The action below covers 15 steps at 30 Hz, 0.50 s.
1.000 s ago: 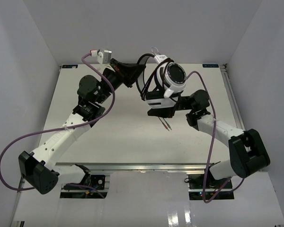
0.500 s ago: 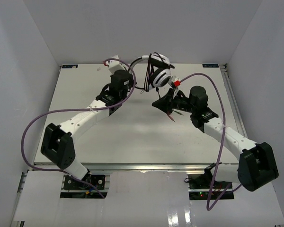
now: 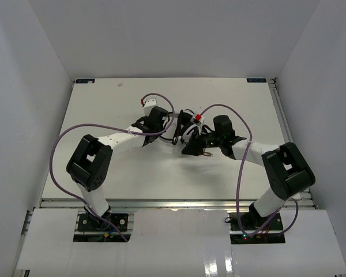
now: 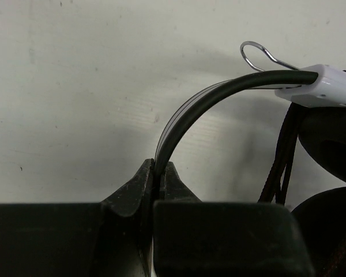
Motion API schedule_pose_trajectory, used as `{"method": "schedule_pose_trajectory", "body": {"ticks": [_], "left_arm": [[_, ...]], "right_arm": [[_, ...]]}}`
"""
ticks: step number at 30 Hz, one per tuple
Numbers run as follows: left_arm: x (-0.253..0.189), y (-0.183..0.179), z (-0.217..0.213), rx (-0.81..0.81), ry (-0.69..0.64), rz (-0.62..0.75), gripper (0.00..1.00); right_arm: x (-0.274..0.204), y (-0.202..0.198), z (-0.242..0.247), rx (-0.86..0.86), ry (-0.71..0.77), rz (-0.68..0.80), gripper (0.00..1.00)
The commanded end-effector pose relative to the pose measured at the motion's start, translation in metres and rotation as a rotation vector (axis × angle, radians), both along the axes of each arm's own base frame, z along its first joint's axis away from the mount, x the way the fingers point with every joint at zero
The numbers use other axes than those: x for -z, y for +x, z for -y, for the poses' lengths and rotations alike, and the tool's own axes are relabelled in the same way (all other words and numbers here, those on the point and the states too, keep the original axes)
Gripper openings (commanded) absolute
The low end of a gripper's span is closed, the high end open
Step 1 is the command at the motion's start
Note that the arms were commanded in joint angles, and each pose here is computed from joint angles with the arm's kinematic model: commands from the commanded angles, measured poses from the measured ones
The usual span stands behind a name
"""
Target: Wrap the headphones
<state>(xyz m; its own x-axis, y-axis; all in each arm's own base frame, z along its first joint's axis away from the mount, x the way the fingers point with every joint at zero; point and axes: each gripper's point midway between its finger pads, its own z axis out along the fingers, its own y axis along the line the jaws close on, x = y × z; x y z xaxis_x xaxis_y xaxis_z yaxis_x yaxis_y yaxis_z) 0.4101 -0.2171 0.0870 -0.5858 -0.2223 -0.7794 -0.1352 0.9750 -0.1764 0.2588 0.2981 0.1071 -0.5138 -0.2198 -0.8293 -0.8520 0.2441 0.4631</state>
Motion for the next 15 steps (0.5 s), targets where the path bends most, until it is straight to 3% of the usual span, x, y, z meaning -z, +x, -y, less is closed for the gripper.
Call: {"method": "schedule_pose_trajectory", "body": {"ticks": [1,5,9,15], "left_arm": [[-0.009,0.003,0.026,0.053,-0.109,0.013,0.0],[0.013,-0.012,0.032,0.081,-0.124,-0.046,0.0],[0.019,-0.022,0.042,0.131,-0.142,-0.072,0.0],[0.023,-0.035,0.046,0.166,-0.134,-0.09,0.0]], "right_arm": [[-0.04,-0.002,-0.018,-0.125,0.158,0.044,0.37],[-0.05,-0.012,-0.02,-0.217,0.244,-0.042,0.61],[-0.055,-0.015,-0.02,-0.245,0.327,-0.218,0.68],[-0.071,0.01,-0.017,-0.199,0.449,-0.219,0.73]]}}
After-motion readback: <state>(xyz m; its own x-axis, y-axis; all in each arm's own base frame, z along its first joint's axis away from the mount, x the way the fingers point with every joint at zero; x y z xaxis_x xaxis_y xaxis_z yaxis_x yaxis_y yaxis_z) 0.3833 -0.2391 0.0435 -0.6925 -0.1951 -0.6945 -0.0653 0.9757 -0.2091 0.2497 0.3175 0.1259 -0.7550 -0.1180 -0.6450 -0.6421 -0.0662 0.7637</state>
